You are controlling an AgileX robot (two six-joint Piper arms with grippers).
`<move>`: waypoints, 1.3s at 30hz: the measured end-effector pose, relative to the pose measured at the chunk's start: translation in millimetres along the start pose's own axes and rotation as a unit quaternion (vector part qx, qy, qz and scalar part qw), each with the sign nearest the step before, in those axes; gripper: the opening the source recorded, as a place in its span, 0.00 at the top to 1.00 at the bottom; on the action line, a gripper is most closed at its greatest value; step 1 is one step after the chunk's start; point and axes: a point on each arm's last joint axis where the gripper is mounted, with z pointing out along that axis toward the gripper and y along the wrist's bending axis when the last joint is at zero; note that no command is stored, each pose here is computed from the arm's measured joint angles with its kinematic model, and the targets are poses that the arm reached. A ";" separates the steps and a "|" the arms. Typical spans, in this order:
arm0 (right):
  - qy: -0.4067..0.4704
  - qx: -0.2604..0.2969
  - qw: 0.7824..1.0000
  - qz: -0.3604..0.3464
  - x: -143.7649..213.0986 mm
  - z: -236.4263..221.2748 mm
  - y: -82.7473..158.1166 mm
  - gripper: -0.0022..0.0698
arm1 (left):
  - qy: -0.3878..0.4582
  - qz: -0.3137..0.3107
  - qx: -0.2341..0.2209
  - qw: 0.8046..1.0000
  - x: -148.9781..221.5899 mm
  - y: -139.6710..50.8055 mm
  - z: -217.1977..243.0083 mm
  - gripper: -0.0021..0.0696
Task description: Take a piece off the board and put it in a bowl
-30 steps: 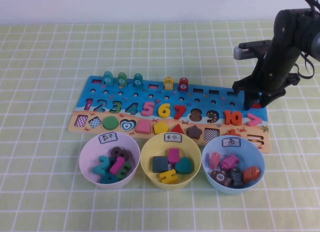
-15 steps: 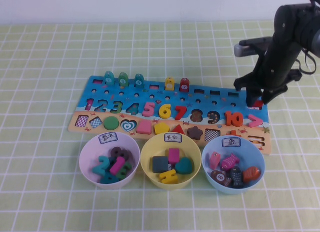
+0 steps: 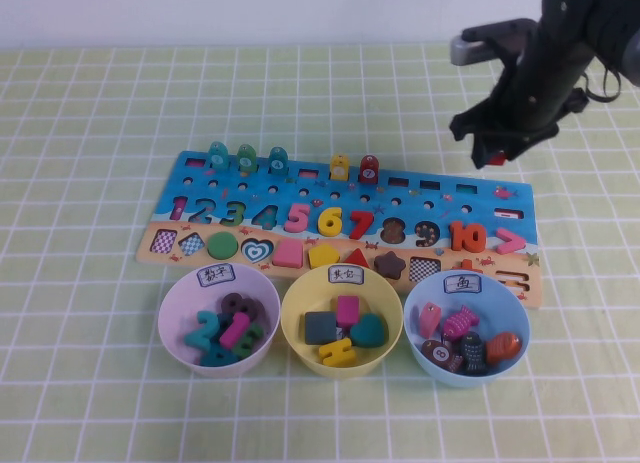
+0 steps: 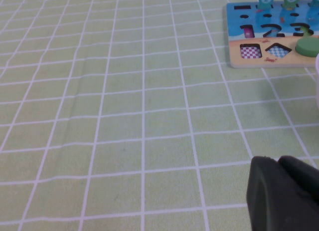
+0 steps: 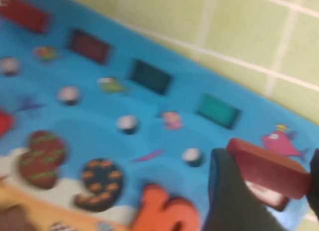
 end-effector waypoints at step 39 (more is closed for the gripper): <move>0.059 -0.068 0.926 -0.368 115.1 -12.7 208.1 0.25 | 0.000 0.000 0.000 1.000 0.0 0.0 0.0 0.98</move>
